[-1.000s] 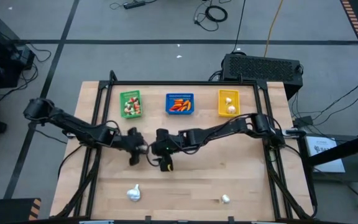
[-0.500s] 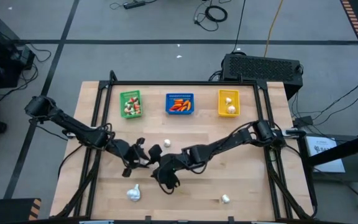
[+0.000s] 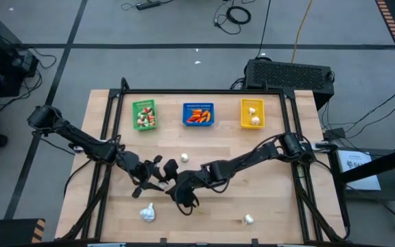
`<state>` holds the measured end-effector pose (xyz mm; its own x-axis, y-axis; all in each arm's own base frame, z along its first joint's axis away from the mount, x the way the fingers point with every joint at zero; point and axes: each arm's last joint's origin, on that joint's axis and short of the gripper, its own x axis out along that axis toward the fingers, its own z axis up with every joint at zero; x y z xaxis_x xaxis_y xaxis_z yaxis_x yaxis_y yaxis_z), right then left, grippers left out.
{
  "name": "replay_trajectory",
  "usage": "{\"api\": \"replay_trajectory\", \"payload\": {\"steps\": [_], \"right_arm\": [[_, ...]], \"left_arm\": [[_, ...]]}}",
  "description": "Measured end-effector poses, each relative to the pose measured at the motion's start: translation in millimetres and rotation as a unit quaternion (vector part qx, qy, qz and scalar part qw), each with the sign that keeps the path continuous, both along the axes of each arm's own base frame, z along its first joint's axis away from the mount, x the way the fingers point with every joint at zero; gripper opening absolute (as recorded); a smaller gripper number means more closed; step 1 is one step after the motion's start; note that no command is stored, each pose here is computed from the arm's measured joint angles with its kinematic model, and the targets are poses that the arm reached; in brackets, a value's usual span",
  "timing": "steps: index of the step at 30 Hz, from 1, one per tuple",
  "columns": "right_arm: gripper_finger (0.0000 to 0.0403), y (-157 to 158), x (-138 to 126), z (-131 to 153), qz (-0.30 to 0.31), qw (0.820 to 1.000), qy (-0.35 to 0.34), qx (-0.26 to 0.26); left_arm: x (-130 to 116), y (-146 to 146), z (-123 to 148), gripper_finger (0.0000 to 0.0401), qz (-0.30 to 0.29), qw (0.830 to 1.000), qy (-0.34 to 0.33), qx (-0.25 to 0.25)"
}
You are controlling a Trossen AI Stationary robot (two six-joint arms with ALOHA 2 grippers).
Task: Sort produce into baskets
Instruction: Put the garlic into the yellow bin
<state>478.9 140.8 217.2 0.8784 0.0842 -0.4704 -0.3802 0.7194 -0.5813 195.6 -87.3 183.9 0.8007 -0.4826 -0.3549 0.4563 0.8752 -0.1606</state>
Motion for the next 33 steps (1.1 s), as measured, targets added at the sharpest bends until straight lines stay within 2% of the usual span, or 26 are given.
{"api": "replay_trajectory", "payload": {"steps": [5,9,17,22,27,30,33], "right_arm": [[0.0255,1.3,0.5,1.9,0.021,0.998,-0.015,-0.050],[0.0245,-0.2,1.4,3.5,0.003,0.996,-0.027,-0.081],[0.0192,0.0,1.3,3.4,0.001,0.996,-0.028,-0.080],[0.0146,4.1,-0.7,2.3,-0.001,0.996,-0.022,-0.085],[0.0117,2.8,-1.8,-0.2,-0.019,0.998,-0.007,-0.061],[0.0116,3.5,-2.4,-1.1,-0.034,0.999,0.000,-0.028],[0.0119,3.6,-3.6,-2.9,-0.037,0.999,0.011,-0.023]], "left_arm": [[0.9,-0.5,2.8,0.0135,-0.001,1.000,-0.014,-0.006],[1.0,-0.5,3.3,0.0135,-0.001,1.000,-0.016,-0.008],[1.0,-1.3,4.3,0.0135,0.003,1.000,-0.021,-0.009],[1.3,-1.7,4.9,0.0138,0.038,0.999,-0.027,-0.003],[1.8,-0.5,4.5,0.0178,0.069,0.997,-0.030,0.006],[2.2,-0.3,5.4,0.0216,0.073,0.997,-0.035,0.006],[1.8,0.3,4.3,0.0253,0.071,0.997,-0.034,0.021]]}}
